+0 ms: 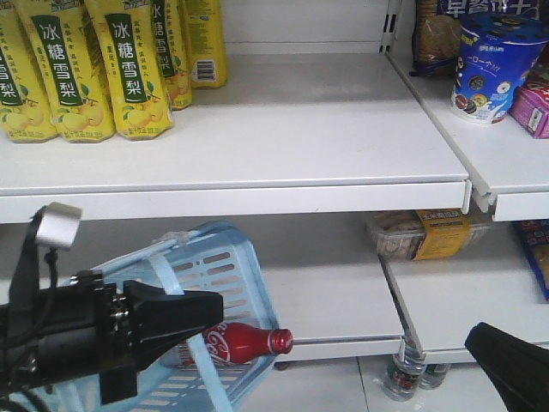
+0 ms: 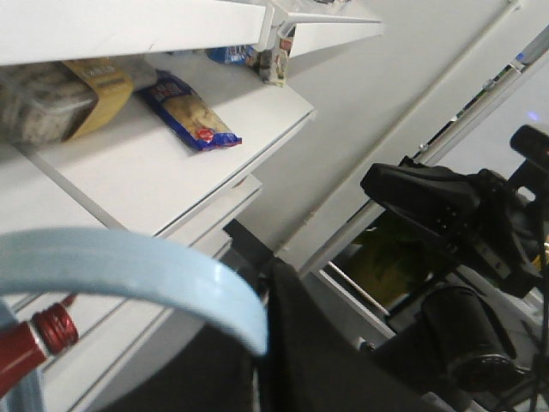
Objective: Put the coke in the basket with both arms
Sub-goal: 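Swing the left gripper holding the basket down and away from the shelf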
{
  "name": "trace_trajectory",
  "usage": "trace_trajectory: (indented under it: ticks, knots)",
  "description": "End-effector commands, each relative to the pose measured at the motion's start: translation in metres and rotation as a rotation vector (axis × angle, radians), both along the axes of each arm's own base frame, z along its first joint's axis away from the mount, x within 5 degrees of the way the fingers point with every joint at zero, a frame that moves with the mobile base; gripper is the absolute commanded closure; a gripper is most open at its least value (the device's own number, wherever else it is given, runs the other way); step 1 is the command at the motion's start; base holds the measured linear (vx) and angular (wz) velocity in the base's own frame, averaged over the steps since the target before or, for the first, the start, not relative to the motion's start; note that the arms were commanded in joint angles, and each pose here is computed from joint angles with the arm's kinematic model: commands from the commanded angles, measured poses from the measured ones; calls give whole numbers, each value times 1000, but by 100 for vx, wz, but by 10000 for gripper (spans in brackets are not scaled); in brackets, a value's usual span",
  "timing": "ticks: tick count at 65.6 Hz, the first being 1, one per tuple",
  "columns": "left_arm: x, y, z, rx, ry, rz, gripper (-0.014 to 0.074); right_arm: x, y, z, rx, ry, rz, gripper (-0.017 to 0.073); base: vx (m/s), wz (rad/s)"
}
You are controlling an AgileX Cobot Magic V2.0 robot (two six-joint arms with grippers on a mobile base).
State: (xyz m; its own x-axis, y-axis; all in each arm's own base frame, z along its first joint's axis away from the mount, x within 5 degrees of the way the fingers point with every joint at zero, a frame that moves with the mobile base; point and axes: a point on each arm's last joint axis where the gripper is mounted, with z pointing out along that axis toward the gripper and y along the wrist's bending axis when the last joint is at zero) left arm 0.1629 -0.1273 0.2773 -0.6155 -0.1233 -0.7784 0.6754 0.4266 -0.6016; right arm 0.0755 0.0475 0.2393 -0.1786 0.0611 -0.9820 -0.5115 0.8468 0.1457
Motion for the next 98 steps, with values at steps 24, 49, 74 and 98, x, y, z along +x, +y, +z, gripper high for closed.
trace_trajectory:
  ticks: [24, 49, 74, 98]
  knots:
    - [-46, 51, -15, -73, -281, 419, 600, 2, -1, 9, -34, -46, -15, 564, 0, 0]
    - [-70, 86, -74, 6, -186, 702, 600, 2, -1, 9, -34, -46, -15, 564, 0, 0]
    - [-79, 95, -88, 189, -224, 728, 600, 2, -1, 9, -34, -46, -15, 564, 0, 0]
    - [-103, 106, -88, 232, -334, 733, 600, 2, -1, 9, -33, -46, -15, 564, 0, 0]
